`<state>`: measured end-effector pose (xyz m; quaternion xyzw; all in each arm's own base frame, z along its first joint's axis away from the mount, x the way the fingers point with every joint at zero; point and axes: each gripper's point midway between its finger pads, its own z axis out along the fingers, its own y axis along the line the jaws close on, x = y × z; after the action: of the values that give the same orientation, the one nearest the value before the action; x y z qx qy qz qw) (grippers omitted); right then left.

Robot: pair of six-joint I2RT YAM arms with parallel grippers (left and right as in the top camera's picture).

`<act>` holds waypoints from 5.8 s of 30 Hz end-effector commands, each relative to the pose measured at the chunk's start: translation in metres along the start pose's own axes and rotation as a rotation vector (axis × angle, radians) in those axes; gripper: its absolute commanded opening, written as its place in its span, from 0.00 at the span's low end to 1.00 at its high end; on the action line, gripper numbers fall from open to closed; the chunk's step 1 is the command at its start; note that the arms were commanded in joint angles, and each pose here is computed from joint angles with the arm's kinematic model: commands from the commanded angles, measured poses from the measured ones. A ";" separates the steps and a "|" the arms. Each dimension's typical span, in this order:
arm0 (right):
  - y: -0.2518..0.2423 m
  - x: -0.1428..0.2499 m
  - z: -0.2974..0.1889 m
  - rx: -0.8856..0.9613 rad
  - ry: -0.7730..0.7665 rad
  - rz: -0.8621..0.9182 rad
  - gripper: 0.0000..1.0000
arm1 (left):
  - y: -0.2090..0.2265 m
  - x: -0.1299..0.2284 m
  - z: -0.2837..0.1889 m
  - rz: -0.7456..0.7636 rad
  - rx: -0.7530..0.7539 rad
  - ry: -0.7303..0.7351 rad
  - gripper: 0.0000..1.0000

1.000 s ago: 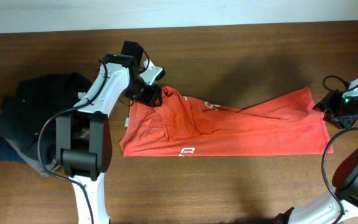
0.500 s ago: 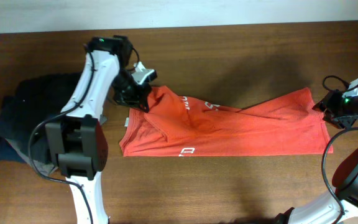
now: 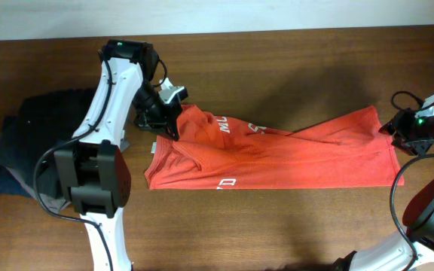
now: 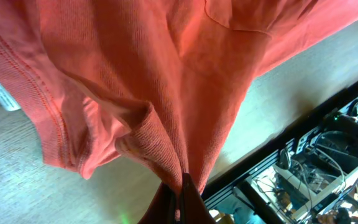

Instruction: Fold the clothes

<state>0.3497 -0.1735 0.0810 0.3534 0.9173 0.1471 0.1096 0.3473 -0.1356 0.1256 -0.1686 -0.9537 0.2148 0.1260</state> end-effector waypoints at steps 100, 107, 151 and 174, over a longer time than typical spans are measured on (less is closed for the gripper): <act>-0.010 -0.012 0.007 0.056 -0.035 -0.013 0.63 | 0.111 -0.090 0.040 -0.106 -0.221 -0.231 0.01; -0.009 -0.012 0.007 0.056 -0.036 -0.013 0.64 | 0.135 -0.090 0.010 -0.205 -0.129 -0.326 0.00; 0.060 -0.083 0.101 -0.075 -0.268 -0.362 0.56 | 0.071 -0.091 -0.019 -0.124 0.212 -0.373 0.33; 0.038 -0.086 0.025 -0.102 -0.307 -0.255 0.06 | 0.068 -0.091 -0.025 -0.113 0.207 -0.388 0.33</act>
<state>0.4407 -0.1941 0.0458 0.2491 0.9273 0.1269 0.2491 0.4506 -0.0997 0.0759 -0.0382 -0.9452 0.3242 0.0020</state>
